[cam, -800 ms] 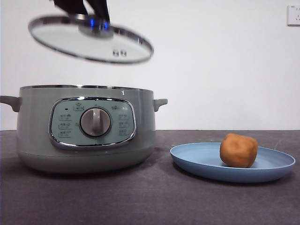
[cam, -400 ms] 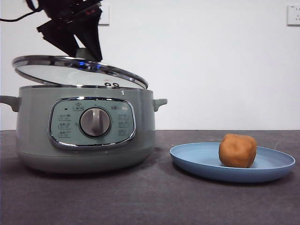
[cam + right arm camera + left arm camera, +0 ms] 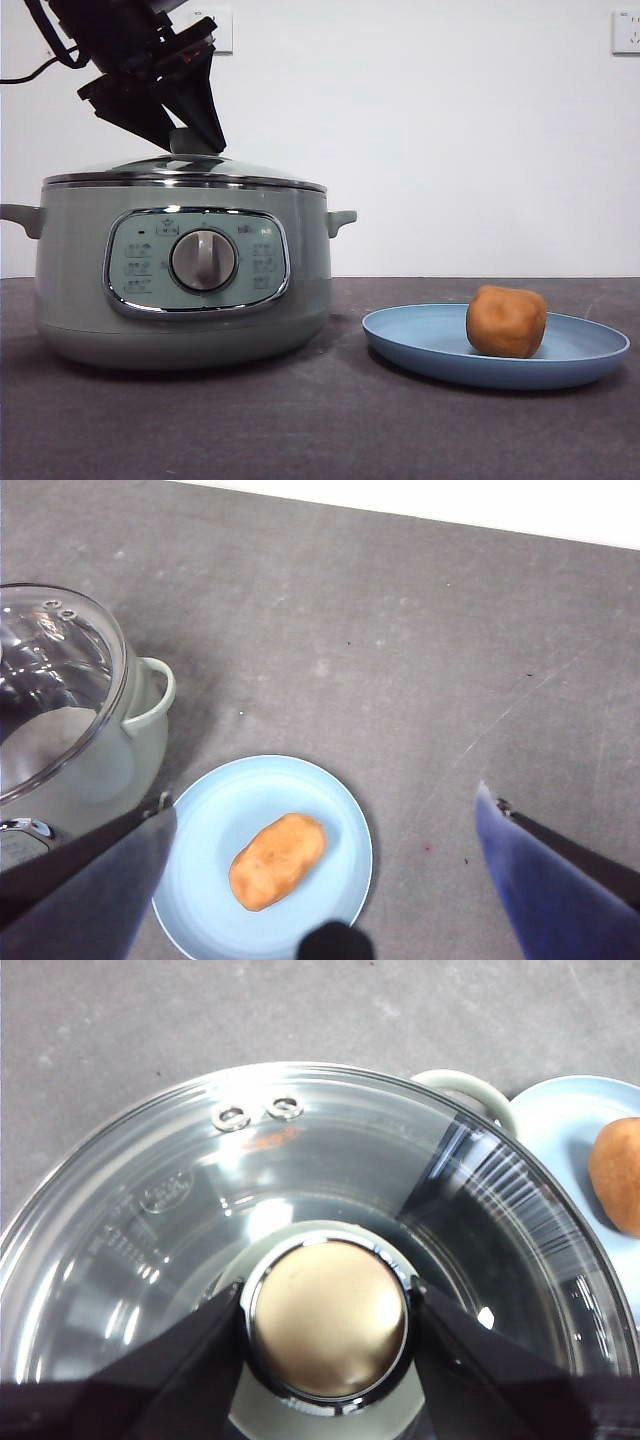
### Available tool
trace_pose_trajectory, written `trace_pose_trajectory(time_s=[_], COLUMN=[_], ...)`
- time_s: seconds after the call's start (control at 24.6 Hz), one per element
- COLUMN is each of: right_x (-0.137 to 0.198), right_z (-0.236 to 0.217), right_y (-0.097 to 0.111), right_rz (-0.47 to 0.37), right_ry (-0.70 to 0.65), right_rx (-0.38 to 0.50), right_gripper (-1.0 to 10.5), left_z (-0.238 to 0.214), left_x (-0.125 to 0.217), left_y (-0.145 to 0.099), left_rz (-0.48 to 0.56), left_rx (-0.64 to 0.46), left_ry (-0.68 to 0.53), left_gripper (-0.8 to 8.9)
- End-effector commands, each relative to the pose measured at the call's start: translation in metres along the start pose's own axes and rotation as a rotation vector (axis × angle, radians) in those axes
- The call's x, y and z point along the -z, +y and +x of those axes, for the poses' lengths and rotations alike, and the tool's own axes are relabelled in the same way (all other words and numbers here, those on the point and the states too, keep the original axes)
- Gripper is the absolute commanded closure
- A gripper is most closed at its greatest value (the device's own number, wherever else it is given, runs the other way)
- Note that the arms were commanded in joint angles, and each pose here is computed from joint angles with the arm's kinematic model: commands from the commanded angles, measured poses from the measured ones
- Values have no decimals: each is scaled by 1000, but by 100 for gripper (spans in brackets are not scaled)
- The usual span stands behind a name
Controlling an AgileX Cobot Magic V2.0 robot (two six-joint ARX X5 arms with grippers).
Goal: Take the potato out from the steamer,put the potato on the plate,close the lid
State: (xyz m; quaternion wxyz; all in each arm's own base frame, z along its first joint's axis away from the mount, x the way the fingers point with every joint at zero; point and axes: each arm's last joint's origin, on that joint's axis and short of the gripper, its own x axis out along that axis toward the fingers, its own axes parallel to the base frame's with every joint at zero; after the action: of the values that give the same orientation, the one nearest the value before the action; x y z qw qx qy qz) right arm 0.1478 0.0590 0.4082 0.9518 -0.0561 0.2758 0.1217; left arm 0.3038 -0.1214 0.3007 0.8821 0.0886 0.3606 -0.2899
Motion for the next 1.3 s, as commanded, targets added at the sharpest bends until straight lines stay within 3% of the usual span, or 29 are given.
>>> trace_pose_trajectory(time_s=[0.04, 0.37, 0.53, 0.57, 0.85, 1.1, 1.22, 1.3], right_x=[-1, -1, 0, 0, -1, -1, 0, -1], right_z=[0, 0, 0, 0, 0, 0, 0, -1], right_y=[0, 0, 0, 0, 0, 1, 4, 8], right_rz=[15, 15, 15, 14, 15, 14, 13, 12], right_ry=[-5, -5, -4, -4, -4, -4, 0, 1], right_rx=[2, 0, -2, -3, -6, -18, -133, -258], right_gripper=[447, 447, 447, 447, 447, 447, 447, 446], left_z=[14, 14, 12, 10, -16, -68, -104, -129], left_x=[13, 17, 13, 11, -19, -57, -73, -80], left_y=[-1, -2, -1, -1, -1, -8, -14, -19], left_rz=[-52, -65, -77, -82, -69, -53, -28, -2], left_rx=[31, 37, 23, 10, -27, -30, -23, 1], left_ry=[65, 111, 95, 89, 44, 5, -12, -22], left_gripper=[822, 773, 405, 365, 365, 368, 368, 368])
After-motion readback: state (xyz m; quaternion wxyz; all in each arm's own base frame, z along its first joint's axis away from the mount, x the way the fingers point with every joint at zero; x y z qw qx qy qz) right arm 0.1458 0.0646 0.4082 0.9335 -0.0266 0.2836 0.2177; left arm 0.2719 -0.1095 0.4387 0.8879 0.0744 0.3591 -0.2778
